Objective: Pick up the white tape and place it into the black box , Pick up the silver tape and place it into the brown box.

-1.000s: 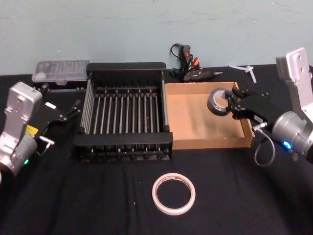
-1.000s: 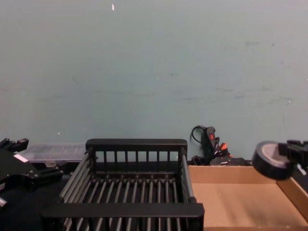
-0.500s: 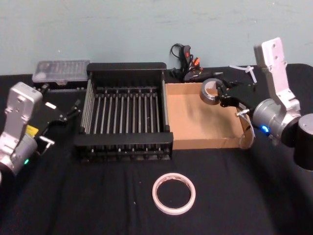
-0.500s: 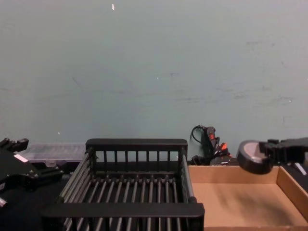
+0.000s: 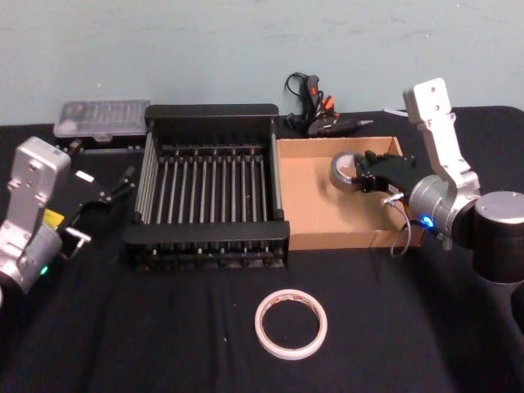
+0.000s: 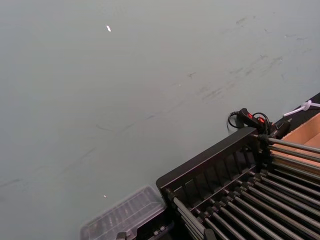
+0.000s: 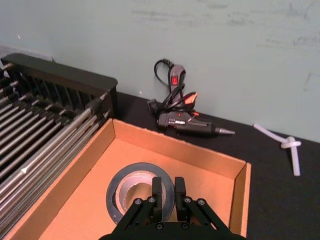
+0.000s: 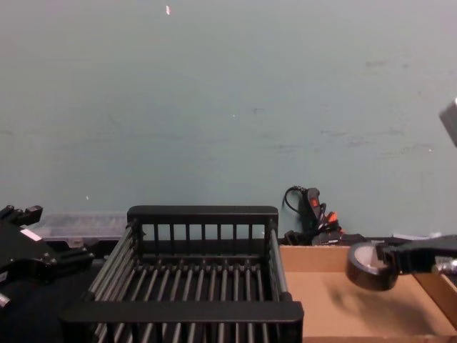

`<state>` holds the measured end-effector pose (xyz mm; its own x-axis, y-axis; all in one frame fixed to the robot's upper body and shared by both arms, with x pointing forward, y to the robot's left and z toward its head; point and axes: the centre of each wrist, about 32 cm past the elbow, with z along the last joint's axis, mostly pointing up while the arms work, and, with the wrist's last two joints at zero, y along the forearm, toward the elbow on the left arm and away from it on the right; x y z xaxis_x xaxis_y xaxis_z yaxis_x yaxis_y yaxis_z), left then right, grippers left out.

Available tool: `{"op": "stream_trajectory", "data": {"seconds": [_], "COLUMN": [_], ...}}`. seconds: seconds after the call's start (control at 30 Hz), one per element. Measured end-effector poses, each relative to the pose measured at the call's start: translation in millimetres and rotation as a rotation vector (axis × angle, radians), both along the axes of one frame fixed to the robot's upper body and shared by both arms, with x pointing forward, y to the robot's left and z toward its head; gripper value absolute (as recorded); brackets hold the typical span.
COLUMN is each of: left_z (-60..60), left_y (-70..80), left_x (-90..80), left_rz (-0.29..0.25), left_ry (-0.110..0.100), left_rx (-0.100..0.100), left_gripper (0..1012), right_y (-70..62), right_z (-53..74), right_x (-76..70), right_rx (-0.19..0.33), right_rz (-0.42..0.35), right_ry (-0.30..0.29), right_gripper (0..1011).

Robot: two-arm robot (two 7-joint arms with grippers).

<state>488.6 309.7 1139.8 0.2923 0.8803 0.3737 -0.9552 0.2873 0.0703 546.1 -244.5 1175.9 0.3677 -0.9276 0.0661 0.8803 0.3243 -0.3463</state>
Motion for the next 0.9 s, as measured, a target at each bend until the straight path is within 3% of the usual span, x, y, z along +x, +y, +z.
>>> {"op": "stream_trajectory", "data": {"seconds": [0.67, 0.9], "left_z": [0.0, 0.0], "left_y": [0.0, 0.0], "left_x": [0.0, 0.0], "left_rz": [0.000, 0.000], "left_ry": [0.000, 0.000], "left_rx": [0.000, 0.000], "left_gripper": [1001, 1001], "right_y": [-0.2, -0.3], "right_z": [-5.2, -5.2], "right_x": [0.5, 0.5], "right_rx": [-0.017, -0.016], "right_rz": [0.002, 0.002], "right_ry": [0.028, 0.027], "right_gripper": [157, 321]}}
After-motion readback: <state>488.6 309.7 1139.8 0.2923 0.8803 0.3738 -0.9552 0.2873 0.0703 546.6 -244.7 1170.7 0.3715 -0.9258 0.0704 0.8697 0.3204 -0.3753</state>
